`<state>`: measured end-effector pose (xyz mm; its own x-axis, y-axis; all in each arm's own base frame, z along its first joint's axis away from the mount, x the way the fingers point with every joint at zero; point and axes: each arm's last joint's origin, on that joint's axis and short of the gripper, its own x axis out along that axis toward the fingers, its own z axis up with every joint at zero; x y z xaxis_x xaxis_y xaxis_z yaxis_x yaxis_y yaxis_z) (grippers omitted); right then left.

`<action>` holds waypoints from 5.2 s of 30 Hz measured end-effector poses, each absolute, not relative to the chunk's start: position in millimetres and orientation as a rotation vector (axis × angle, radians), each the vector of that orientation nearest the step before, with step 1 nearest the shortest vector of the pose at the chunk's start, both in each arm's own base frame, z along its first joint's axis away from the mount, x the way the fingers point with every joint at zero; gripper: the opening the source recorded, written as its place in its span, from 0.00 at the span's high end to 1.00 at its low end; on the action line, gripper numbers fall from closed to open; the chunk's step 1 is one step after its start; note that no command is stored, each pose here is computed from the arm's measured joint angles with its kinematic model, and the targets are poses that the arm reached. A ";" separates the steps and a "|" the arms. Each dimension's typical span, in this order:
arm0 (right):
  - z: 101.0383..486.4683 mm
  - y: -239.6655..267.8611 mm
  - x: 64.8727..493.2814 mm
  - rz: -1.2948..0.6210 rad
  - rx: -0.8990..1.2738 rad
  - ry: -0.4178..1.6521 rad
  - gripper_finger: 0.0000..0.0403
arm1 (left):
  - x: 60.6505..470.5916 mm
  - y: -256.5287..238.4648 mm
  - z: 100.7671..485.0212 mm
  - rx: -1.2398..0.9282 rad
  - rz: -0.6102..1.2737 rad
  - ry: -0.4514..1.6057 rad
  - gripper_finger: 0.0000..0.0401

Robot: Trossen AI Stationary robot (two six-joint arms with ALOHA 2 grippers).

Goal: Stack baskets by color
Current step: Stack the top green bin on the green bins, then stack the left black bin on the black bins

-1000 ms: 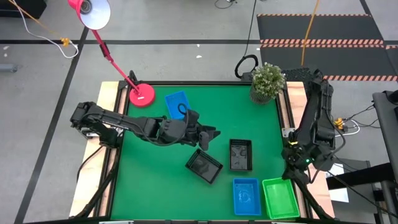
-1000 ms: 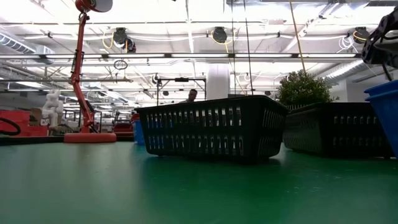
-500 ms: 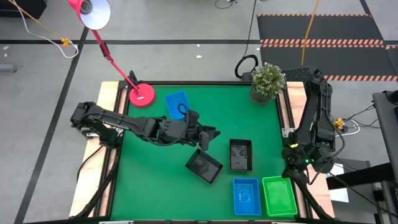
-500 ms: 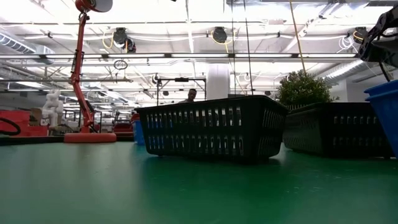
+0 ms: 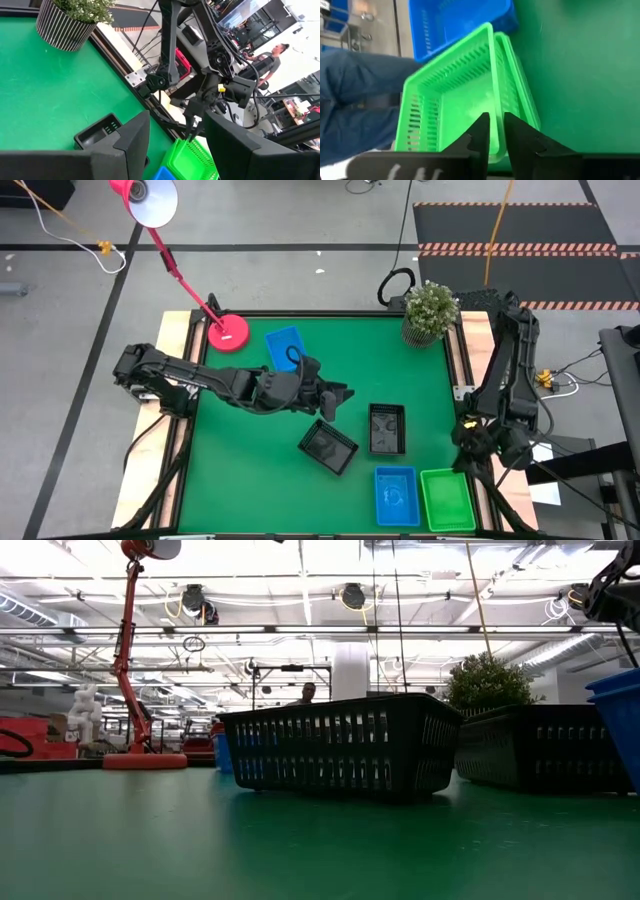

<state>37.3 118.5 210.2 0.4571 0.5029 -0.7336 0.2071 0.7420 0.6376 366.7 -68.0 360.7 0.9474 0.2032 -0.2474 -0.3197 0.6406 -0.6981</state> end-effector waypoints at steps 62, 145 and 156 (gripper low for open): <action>189.5 131.3 74.8 0.263 0.334 1.187 0.63 | 366.6 -45.2 350.5 -0.712 0.377 0.252 0.54; 258.7 86.5 107.8 0.204 1.142 0.563 0.74 | 374.5 -21.5 175.3 -0.912 0.478 1.424 0.96; 258.5 70.4 117.2 0.095 1.131 0.484 0.74 | 358.0 12.8 228.7 -0.809 0.322 1.285 0.98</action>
